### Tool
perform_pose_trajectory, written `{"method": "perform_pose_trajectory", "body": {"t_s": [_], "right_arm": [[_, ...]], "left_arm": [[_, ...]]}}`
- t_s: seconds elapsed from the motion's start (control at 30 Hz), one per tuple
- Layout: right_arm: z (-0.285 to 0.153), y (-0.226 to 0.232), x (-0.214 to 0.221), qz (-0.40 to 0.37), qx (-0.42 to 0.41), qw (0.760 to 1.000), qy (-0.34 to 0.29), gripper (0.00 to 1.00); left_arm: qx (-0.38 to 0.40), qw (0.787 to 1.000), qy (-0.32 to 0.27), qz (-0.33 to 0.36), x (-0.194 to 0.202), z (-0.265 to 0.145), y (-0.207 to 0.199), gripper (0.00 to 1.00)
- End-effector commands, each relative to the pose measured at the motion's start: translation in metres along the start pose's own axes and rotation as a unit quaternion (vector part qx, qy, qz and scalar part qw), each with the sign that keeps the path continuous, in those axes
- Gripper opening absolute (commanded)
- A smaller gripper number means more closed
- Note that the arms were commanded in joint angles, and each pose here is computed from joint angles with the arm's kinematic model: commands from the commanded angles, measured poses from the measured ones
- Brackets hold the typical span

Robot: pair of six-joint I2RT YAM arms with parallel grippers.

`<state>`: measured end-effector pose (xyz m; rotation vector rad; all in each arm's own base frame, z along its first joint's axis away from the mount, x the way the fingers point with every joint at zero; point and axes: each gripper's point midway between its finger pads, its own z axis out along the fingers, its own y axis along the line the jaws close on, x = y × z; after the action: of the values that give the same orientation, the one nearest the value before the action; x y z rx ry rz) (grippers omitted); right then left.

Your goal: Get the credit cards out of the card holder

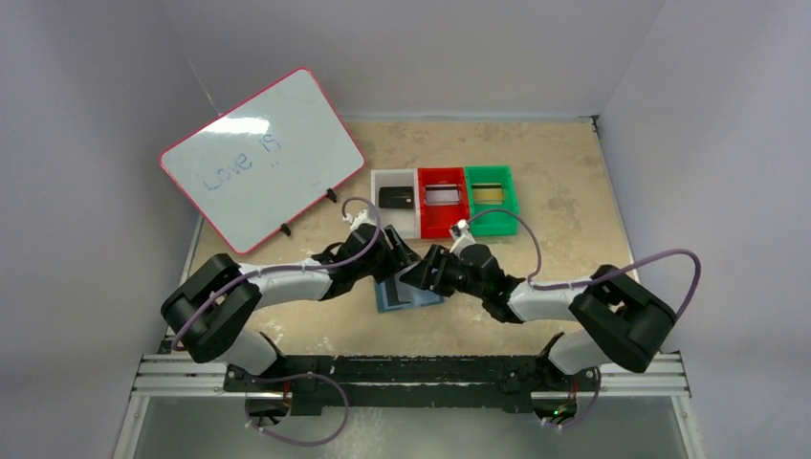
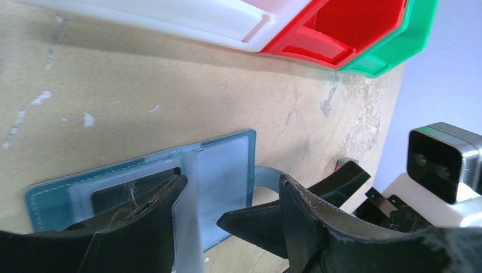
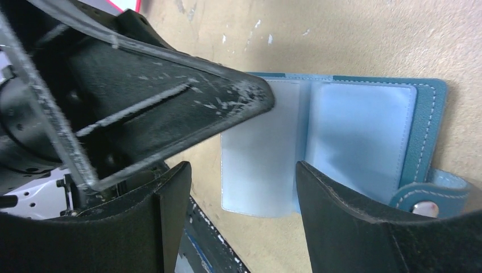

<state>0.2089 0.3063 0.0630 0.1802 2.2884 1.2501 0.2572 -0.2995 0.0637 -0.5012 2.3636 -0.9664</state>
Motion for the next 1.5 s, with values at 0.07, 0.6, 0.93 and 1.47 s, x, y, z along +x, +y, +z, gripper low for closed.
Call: {"method": "perform_pose_trajectory", "body": {"t_s": [0.07, 0.6, 0.93, 1.47], "right_arm": [[-0.021, -0.005, -0.020, -0.023, 0.029, 0.998, -0.055, 0.70], [-0.095, -0.013, -0.042, 0.010, 0.047, 0.986, -0.162, 0.49], [-0.058, 0.022, -0.038, -0.041, 0.012, 0.995, -0.091, 0.42], [0.011, 0.014, -0.009, -0.061, 0.031, 0.997, 0.036, 0.32]], "left_arm": [[0.058, 0.998, 0.007, 0.005, 0.009, 0.005, -0.051, 0.59], [-0.015, 0.996, -0.018, 0.085, 0.010, 0.011, -0.048, 0.60], [-0.136, 0.968, -0.161, 0.137, -0.062, -0.061, -0.019, 0.62], [-0.128, 0.977, -0.042, 0.167, -0.009, -0.065, 0.025, 0.45]]}}
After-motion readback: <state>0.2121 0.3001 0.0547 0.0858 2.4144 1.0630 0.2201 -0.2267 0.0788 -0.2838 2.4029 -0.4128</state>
